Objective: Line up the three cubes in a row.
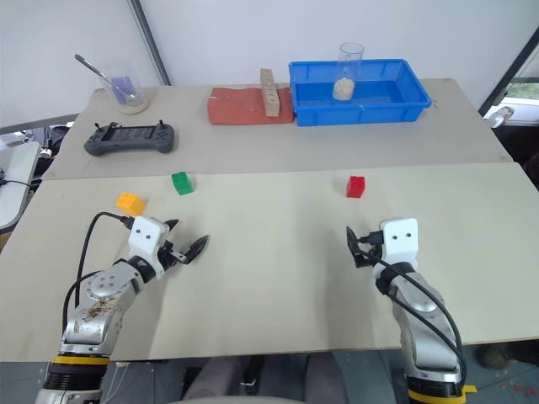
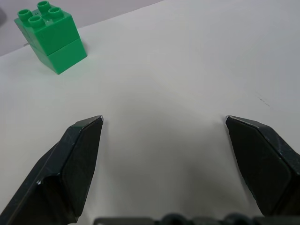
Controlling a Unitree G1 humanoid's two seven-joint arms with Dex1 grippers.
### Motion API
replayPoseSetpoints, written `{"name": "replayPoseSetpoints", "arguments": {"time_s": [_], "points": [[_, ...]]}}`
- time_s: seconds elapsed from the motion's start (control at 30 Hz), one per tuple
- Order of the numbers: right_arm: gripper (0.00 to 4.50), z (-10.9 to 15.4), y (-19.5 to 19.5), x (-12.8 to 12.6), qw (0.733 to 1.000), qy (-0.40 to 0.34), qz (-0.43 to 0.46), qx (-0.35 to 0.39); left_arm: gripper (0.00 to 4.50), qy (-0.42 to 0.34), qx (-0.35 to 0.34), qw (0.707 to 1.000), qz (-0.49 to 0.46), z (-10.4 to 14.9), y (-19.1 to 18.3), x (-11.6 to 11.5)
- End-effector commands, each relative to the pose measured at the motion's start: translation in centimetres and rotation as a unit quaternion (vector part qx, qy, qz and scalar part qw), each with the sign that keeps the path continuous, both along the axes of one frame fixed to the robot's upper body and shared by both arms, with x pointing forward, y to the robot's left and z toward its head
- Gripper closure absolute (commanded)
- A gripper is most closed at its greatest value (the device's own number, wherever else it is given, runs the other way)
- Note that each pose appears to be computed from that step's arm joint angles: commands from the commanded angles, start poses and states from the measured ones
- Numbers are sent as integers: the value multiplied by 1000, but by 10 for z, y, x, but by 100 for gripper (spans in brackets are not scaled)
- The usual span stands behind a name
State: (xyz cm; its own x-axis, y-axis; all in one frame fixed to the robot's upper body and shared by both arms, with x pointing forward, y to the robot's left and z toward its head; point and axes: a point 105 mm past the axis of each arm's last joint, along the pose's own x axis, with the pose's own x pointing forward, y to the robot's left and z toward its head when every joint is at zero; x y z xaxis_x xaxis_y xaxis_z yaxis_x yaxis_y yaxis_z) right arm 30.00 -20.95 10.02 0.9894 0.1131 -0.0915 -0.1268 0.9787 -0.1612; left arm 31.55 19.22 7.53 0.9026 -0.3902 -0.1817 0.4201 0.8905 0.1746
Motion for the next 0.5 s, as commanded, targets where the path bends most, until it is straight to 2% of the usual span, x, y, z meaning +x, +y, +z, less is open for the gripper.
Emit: {"name": "replayPoseSetpoints", "arguments": {"time_s": [0.03, 0.2, 0.33, 0.5], "points": [[0, 14, -3, -1, 1000, -28, -11, -6, 5, -15, -9, 1000, 1, 7, 2, -2], [0, 15, -5, 1, 999, -34, -25, -13, 5, -24, -7, 999, -27, 8, -3, -8], [0, 21, 1, 10, 999, -46, -21, -1, 5, -61, 3, 988, -145, 38, -31, -8], [0, 23, 4, 32, 998, -48, -35, 6, 5, -79, -4, 952, -297, 82, -69, -10]]}}
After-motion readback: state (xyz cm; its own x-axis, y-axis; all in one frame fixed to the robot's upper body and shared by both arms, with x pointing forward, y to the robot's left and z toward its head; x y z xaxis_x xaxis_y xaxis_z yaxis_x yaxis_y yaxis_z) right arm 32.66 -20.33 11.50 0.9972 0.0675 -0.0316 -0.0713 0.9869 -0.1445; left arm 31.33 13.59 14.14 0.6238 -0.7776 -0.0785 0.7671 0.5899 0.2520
